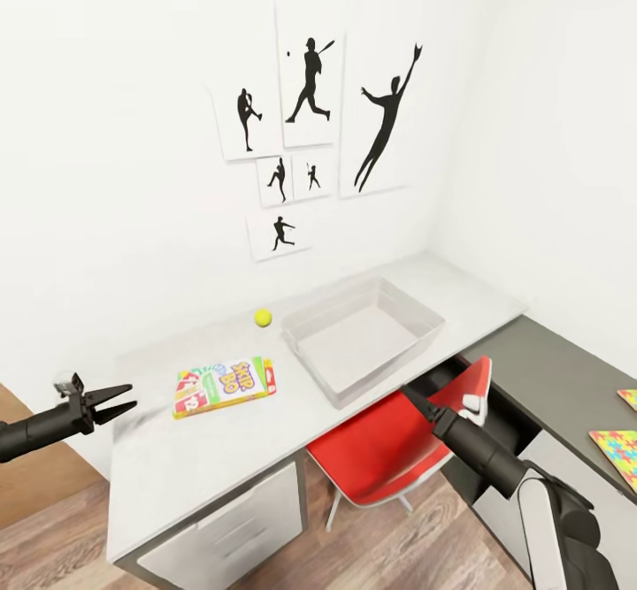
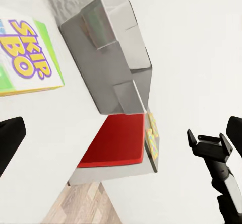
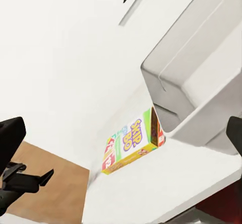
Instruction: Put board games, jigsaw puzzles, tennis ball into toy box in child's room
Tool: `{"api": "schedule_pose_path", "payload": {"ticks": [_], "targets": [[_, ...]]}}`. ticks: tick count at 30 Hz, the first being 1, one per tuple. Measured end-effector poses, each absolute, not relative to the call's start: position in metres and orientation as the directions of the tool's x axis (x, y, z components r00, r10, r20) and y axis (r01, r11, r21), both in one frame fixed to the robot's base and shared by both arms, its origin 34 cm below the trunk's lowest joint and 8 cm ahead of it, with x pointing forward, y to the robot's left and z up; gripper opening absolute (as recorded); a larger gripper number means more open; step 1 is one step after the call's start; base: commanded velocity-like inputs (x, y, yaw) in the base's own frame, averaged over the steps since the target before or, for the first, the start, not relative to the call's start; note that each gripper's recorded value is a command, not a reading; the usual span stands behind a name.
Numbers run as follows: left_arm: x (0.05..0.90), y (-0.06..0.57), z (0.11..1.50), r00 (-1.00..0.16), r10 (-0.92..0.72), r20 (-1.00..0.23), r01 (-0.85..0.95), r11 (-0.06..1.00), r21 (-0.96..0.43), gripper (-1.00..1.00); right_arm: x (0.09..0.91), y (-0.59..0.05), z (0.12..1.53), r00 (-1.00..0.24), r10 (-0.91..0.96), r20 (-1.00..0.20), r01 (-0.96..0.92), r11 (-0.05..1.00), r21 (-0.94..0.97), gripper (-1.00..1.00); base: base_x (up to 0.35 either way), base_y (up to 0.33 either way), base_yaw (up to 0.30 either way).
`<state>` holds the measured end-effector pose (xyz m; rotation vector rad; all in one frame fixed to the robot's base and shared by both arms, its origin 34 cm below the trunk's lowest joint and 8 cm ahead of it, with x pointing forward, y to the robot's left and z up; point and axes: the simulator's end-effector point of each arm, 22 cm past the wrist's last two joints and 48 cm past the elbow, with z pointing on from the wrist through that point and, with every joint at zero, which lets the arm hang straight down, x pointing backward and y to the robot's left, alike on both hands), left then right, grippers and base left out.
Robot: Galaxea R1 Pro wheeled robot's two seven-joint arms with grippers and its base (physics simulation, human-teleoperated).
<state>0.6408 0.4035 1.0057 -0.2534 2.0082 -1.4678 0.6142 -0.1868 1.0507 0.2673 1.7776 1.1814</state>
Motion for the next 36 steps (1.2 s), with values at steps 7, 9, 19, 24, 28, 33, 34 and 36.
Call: {"api": "schedule_pose_path", "payload": {"ticks": [7,9,19,24,28,33,34,36], "targets": [[0.642,0.406,1.012,-0.768,-0.506,-0.393,0.224,0.362,-0.905,1.00,0.619,-0.194,1.059,-0.456,0.613,-0.645,-0.340,0.550,0.763,1.00,0.000,0.000,0.000],[0.642,0.407,1.014,-0.764,-0.510,-0.395,0.227,0.361,-0.904,1.00,0.619,-0.198,1.061,-0.446,0.610,-0.655,-0.349,0.555,0.755,1.00,0.000,0.000,0.000],[0.643,0.408,1.016,-0.757,-0.517,-0.399,0.231,0.359,-0.904,1.00,0.618,-0.216,1.060,-0.440,0.584,-0.682,-0.353,0.587,0.729,1.00,0.000,0.000,0.000],[0.644,0.409,1.017,-0.757,-0.518,-0.399,0.231,0.359,-0.904,1.00,0.619,-0.217,1.059,-0.440,0.583,-0.683,-0.352,0.588,0.728,1.00,0.000,0.000,0.000],[0.644,0.408,1.017,-0.757,-0.517,-0.399,0.232,0.359,-0.904,1.00,0.619,-0.217,1.058,-0.441,0.582,-0.683,-0.351,0.589,0.728,1.00,0.000,0.000,0.000],[0.644,0.408,1.017,-0.757,-0.517,-0.399,0.232,0.359,-0.904,1.00,0.619,-0.217,1.058,-0.442,0.582,-0.683,-0.351,0.588,0.729,1.00,0.000,0.000,0.000],[0.644,0.408,1.017,-0.757,-0.517,-0.399,0.232,0.359,-0.904,1.00,0.619,-0.217,1.058,-0.441,0.582,-0.683,-0.350,0.589,0.729,1.00,0.000,0.000,0.000],[0.644,0.408,1.017,-0.757,-0.517,-0.399,0.232,0.359,-0.904,1.00,0.619,-0.216,1.058,-0.441,0.582,-0.683,-0.351,0.588,0.728,1.00,0.000,0.000,0.000]]}}
